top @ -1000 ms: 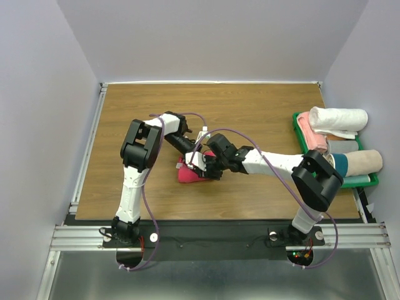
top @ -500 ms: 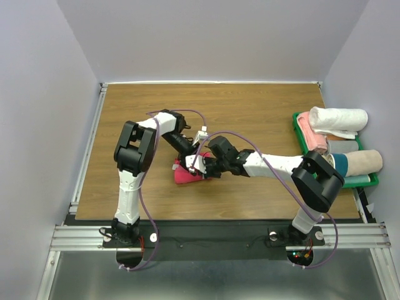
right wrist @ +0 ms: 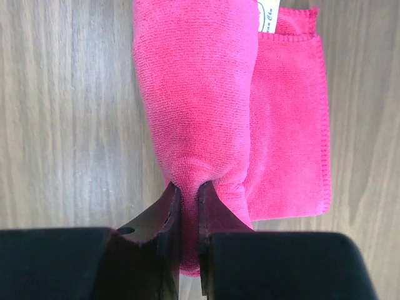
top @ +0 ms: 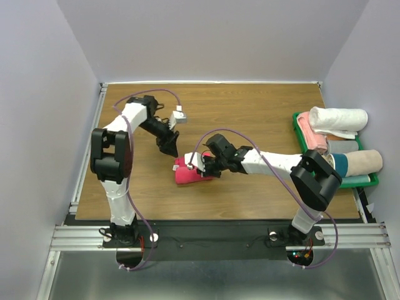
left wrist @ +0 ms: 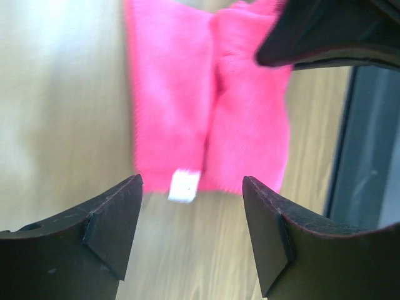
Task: Roll the towels
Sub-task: Roll the towel
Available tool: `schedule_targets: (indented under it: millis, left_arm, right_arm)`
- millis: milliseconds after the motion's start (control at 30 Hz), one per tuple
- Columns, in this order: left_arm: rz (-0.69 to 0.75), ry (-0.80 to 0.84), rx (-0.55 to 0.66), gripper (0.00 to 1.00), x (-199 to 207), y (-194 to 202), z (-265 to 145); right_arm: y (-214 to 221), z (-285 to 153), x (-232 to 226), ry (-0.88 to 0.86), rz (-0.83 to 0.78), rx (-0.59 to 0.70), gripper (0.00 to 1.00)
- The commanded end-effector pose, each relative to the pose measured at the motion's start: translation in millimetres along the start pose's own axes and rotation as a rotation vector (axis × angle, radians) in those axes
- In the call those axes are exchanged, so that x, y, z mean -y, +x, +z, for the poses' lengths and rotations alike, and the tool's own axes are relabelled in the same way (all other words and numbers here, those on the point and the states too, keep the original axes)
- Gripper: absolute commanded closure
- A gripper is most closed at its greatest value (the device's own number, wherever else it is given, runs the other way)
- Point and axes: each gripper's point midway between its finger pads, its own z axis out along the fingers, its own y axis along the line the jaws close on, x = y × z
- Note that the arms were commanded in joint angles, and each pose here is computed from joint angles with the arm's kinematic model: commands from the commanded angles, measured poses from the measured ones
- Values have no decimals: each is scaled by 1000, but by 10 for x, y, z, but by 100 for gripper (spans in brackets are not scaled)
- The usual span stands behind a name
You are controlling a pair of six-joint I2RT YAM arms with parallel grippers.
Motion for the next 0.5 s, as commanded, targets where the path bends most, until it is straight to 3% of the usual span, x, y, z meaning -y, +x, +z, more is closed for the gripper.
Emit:
schedule_targets:
  millis: [0,33,67,100,167,200,300,467]
  left_arm:
    - [31,-221,120,23,-182,-166,-600]
    - [-7,-270,142,23,-212,-163,-693]
    - [58,-405,178,23,-304,-264,-972]
    - [57,-445,173,23,-290,-185,-981]
    - [187,-650,184,1,-228,-338,-1323]
    - [188,-686,170,1,-186,-203,-1274]
    - [342,-902,229,1,65,-377,-1629]
    - [457,-854,234,1,538,-154,-1234]
  right_arm:
    - [366,14,-427,-177,223,-151,99]
    - [386,3,-455,-196,273,-168,99]
    - [347,40,-458,-224,298,-162,99]
    - [367,31,-485,-247,329,-174,99]
    - [335,39,-509,-272,402,-175,100]
    - [313,67,-563,-315,442,-166,99]
    - [240,38,-544,-378,550,-138,99]
    - [169,49,-564,-553,722,-101,99]
